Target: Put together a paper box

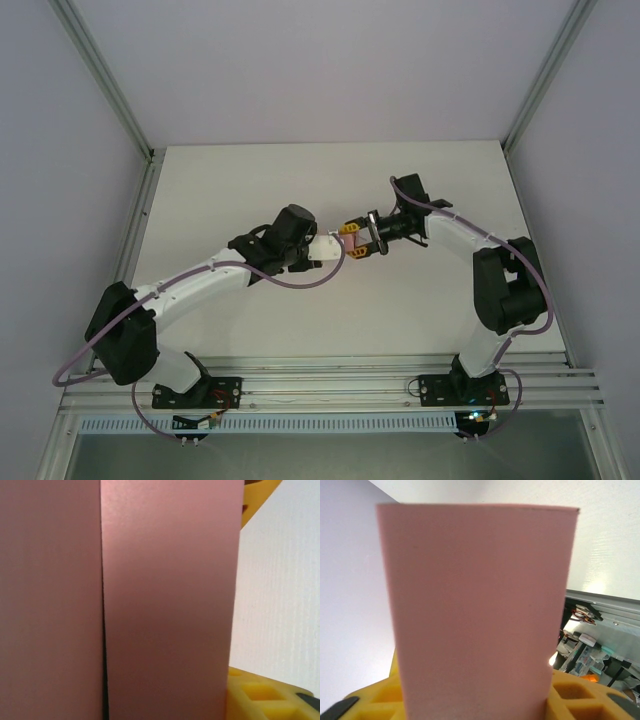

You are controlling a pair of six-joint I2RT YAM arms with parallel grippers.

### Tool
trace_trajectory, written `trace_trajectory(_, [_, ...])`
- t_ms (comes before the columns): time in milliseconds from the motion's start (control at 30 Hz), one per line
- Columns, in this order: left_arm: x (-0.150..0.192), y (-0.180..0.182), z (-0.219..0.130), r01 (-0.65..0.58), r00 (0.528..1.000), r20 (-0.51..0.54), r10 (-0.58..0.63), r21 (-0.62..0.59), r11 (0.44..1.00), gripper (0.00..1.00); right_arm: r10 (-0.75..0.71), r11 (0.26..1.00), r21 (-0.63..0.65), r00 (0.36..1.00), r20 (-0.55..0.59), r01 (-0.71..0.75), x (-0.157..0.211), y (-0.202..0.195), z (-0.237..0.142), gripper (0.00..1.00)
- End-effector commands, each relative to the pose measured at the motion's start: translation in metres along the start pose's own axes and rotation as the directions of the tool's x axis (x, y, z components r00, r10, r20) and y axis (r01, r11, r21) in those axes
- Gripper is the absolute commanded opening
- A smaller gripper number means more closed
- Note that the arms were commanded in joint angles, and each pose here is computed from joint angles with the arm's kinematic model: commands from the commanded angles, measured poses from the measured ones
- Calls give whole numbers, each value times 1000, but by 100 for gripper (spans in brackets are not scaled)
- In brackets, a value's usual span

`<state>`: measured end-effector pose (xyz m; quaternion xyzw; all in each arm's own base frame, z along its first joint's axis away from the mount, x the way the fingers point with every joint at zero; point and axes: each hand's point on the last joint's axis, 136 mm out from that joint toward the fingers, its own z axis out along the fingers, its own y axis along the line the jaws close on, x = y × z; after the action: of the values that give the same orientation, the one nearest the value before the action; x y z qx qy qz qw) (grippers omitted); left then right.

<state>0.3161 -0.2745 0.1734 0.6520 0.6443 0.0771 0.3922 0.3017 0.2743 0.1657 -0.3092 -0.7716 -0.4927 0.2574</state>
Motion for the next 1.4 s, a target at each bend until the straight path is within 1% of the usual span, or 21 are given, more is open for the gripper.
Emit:
trace_trajectory(0, [-2, 17, 2, -17, 1000, -11, 16, -85, 996, 45, -14, 1000, -5, 998, -69, 13, 19, 1, -1, 52])
trace_trajectory(33, [-2, 16, 1, -22, 1000, -9, 21, -81, 996, 44, -30, 1000, -10, 997, -65, 29, 19, 2, -1, 53])
trace_trajectory(167, [-3, 15, 2, -22, 1000, -4, 22, -69, 997, 41, -91, 996, -24, 996, -2, 91, 14, 6, -11, 72])
trace_trajectory(200, [-3, 12, 2, -23, 1000, -5, 22, -52, 998, 41, -111, 993, -24, 993, 34, 112, 9, 6, -18, 73])
trace_trajectory(267, [5, 0, 4, -30, 999, -33, 30, 19, 999, 41, -203, 978, -25, 970, 132, 208, -5, 8, -38, 82])
trace_trajectory(333, [14, -10, 4, -18, 997, -76, 26, 95, 995, 40, -331, 943, 70, 893, 303, 326, -25, 6, -76, 92])
trace_trajectory(367, [19, -18, 3, -11, 995, -94, 26, 156, 988, 40, -409, 912, 176, 821, 398, 370, -34, 3, -98, 100])
trace_trajectory(400, [22, -22, 2, 7, 994, -109, 15, 192, 981, 40, -492, 869, 324, 709, 505, 373, -45, 0, -126, 100])
trace_trajectory(433, [26, -26, 2, 29, 993, -121, -1, 231, 973, 39, -631, 776, 484, 516, 579, 405, -49, 7, -157, 100])
trace_trajectory(467, [28, -29, 1, 42, 992, -122, -9, 269, 962, 39, -698, 715, 574, 352, 624, 400, -48, 14, -181, 100])
trace_trajectory(533, [28, -31, 2, 69, 995, -95, -41, 314, 947, 39, -749, 594, 632, 55, 660, 498, -28, 41, -212, 100])
trace_trajectory(600, [31, -38, 2, 77, 995, -84, -48, 393, 916, 39, -683, 533, 637, -161, 712, 557, -14, 55, -230, 100])
trace_trajectory(667, [37, -46, 2, 101, 992, -118, -51, 464, 880, 40, -739, 258, 662, -297, 605, 704, 14, 63, -202, 100])
trace_trajectory(733, [42, -49, 8, 139, 984, -169, -62, 494, 858, 40, -828, 68, 589, -284, 484, 806, 39, 56, -165, 99])
trace_trajectory(800, [48, -55, 14, 162, 978, -199, -64, 530, 832, 41, -891, -70, 556, -303, 339, 828, 49, 41, -134, 99])
trace_trajectory(867, [51, -61, 20, 173, 975, -215, -61, 553, 815, 41, -911, -213, 582, -375, 173, 785, 48, 23, -106, 97])
trace_trajectory(933, [51, -63, 27, 181, 974, -219, -65, 564, 806, 41, -912, -313, 560, -406, 47, 767, 47, 7, -81, 95])
trace_trajectory(1000, [48, -64, 29, 184, 975, -212, -71, 579, 794, 41, -923, -326, 546, -385, -7, 772, 39, -1, -67, 91])
trace_trajectory(1067, [44, -62, 31, 192, 975, -204, -87, 578, 793, 41, -942, -285, 559, -336, -12, 778, 25, 0, -59, 77])
trace_trajectory(1167, [40, -63, 31, 181, 980, -176, -92, 597, 782, 41, -965, -230, 559, -260, -28, 796, 2, -3, -45, 64])
trace_trajectory(1367, [41, -63, 36, 181, 979, -190, -79, 611, 771, 41, -967, -248, 485, -245, -71, 839, -9, 1, -15, 52])
